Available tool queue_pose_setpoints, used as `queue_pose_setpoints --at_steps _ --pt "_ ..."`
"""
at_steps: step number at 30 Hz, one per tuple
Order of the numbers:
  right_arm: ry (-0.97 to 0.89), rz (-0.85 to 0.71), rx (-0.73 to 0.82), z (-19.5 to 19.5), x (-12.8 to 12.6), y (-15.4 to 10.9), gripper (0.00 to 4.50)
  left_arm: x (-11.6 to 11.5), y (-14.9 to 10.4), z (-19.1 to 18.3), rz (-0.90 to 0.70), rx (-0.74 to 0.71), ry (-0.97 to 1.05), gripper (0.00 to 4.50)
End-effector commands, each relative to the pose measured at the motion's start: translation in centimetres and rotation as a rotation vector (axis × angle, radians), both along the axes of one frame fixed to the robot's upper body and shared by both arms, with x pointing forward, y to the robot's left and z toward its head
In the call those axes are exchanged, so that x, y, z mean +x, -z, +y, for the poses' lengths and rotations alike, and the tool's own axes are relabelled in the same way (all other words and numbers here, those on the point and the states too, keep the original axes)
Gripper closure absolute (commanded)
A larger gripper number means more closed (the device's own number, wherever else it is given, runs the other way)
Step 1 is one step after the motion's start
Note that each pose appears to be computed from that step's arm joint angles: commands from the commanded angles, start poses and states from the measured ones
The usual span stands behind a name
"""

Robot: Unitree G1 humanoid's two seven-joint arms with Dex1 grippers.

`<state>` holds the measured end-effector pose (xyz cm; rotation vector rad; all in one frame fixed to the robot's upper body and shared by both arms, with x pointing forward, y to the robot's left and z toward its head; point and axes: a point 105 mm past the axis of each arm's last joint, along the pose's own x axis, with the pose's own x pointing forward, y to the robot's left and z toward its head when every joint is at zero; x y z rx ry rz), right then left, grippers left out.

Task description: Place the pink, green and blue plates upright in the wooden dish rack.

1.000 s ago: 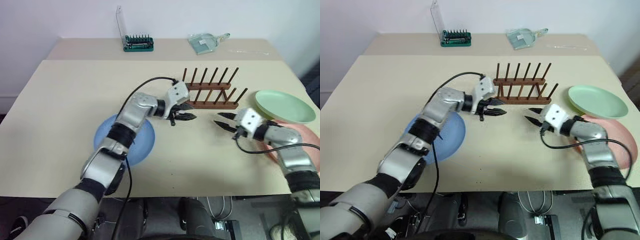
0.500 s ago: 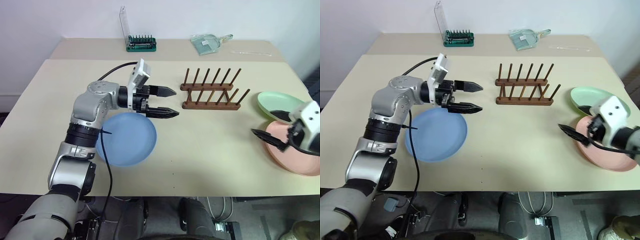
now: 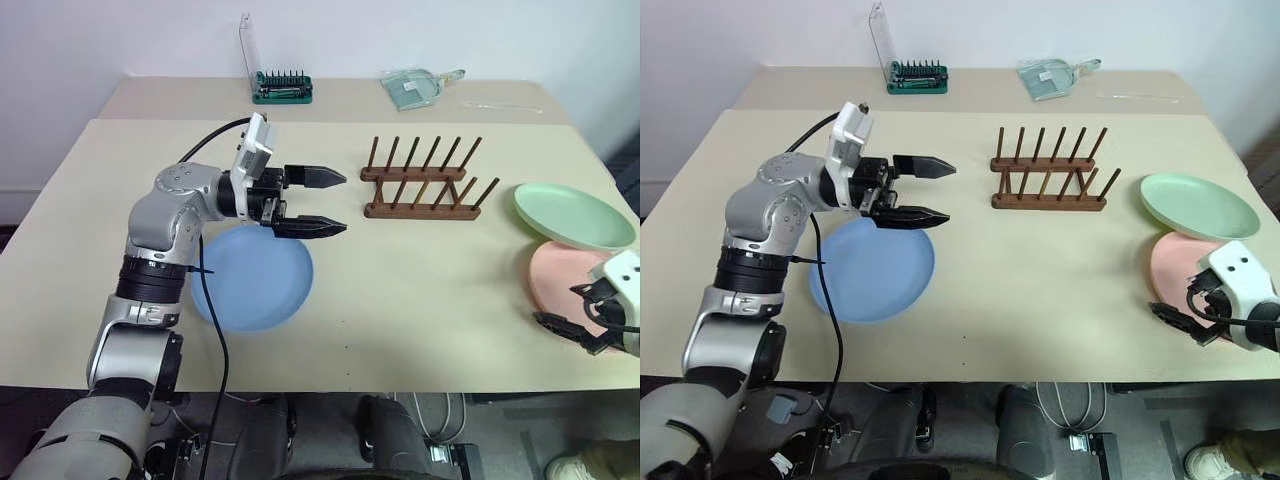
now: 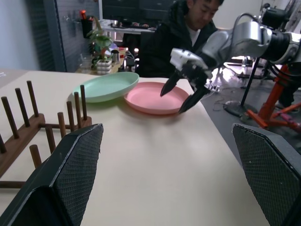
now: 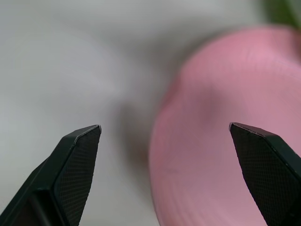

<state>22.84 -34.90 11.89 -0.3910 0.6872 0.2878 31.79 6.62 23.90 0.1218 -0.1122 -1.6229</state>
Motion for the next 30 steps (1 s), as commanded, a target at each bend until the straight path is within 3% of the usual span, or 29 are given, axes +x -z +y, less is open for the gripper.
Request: queue_pose_setpoints --at_steps 1,3,6,13,14,25,30 --pt "-0.004 0.041 -0.056 -0.6 -0.4 0.8 0.04 -0.6 -0.6 -0.2 -0.028 -0.016 0.01 0.0" --pt "-0.008 0.052 -0.043 -0.4 -0.5 1.3 0.04 -0.5 -0.7 -0.3 -0.03 -0.021 0.0 0.0" --pt "0.019 0.048 -0.109 -1.6 -0.1 1.1 0.8 -0.3 -0.8 -0.3 -0.034 -0.025 -0.016 0.0" --pt "0.001 0.053 -0.134 -1.6 0.0 0.8 4.29 0.0 -0.8 -0.4 -0.036 -0.024 -0.037 0.0" --pt "-0.001 0.057 -0.135 -1.6 -0.1 0.7 4.45 0.0 -0.7 -0.4 -0.036 -0.023 -0.038 0.0" --pt "-0.213 0.211 -0.031 2.6 -3.7 -2.9 4.45 0.5 -0.8 -0.1 -0.038 -0.026 -0.06 0.0" --pt "-0.367 0.188 0.202 6.8 -4.5 -6.6 4.45 0.7 -0.9 0.0 -0.032 -0.042 -0.066 0.0"
